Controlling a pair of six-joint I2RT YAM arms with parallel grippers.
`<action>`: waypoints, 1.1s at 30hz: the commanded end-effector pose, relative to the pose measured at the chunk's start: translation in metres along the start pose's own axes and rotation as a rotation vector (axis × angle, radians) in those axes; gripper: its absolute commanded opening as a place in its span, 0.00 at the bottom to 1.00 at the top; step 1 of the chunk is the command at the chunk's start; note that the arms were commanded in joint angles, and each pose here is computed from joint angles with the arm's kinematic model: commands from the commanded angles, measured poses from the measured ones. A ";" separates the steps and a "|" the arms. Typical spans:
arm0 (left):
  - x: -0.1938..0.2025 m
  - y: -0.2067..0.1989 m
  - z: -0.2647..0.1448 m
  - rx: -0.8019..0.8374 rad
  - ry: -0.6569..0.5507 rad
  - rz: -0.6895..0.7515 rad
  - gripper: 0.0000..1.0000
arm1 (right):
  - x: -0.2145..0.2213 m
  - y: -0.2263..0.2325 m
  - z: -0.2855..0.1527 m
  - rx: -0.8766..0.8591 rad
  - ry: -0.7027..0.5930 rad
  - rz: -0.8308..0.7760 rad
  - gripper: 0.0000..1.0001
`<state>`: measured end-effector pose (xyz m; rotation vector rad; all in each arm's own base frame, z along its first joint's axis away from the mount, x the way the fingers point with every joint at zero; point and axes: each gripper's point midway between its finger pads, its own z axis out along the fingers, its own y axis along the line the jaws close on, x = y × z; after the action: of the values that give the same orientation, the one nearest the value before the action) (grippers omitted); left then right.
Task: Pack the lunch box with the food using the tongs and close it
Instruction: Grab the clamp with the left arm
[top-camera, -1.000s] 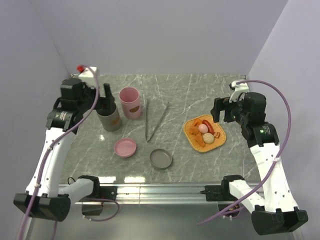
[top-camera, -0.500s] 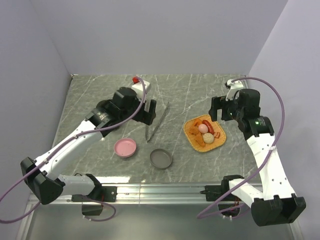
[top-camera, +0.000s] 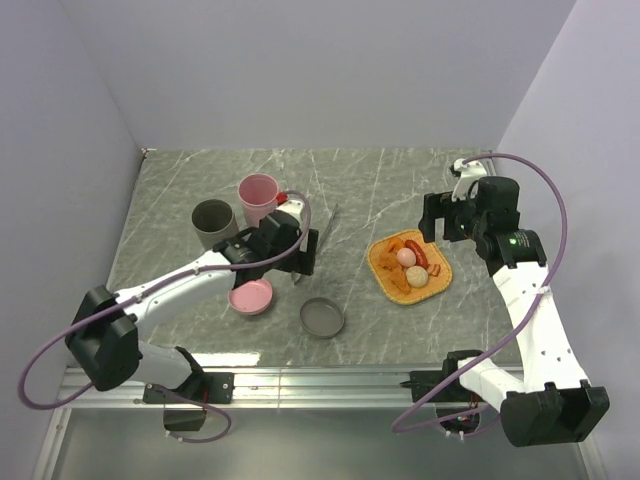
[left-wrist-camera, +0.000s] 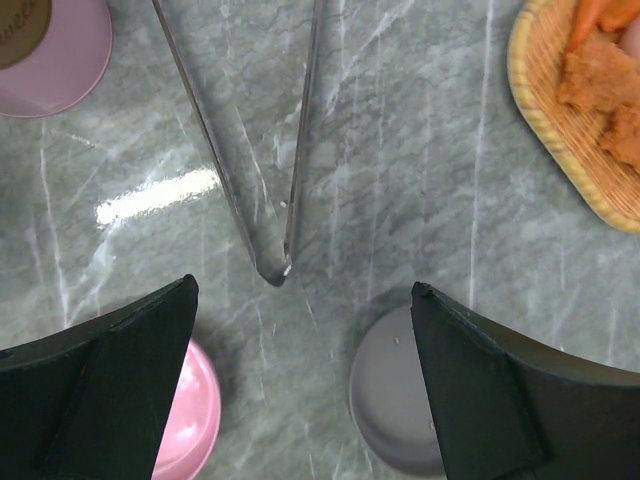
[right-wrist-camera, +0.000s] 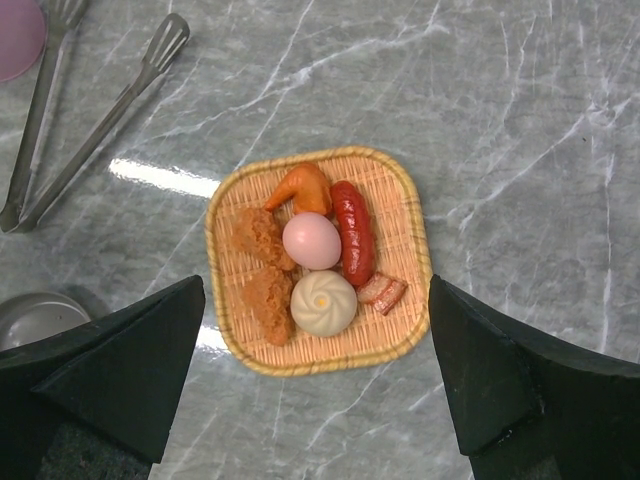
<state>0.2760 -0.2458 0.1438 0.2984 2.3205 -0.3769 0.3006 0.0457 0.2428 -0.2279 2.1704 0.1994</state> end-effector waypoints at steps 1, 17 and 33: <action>-0.009 0.001 0.020 -0.030 -0.072 -0.035 0.93 | -0.009 -0.002 0.000 -0.002 -0.031 -0.009 1.00; 0.041 0.015 0.094 -0.142 0.094 0.029 0.96 | -0.008 -0.001 0.001 -0.010 -0.026 -0.007 1.00; 0.058 0.033 0.137 -0.178 0.208 0.021 0.99 | -0.009 -0.003 0.004 0.004 -0.028 0.007 1.00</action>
<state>0.3331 -0.2635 0.0214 0.2823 2.4676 -0.1318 0.3017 0.0467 0.2400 -0.2300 2.1799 0.2119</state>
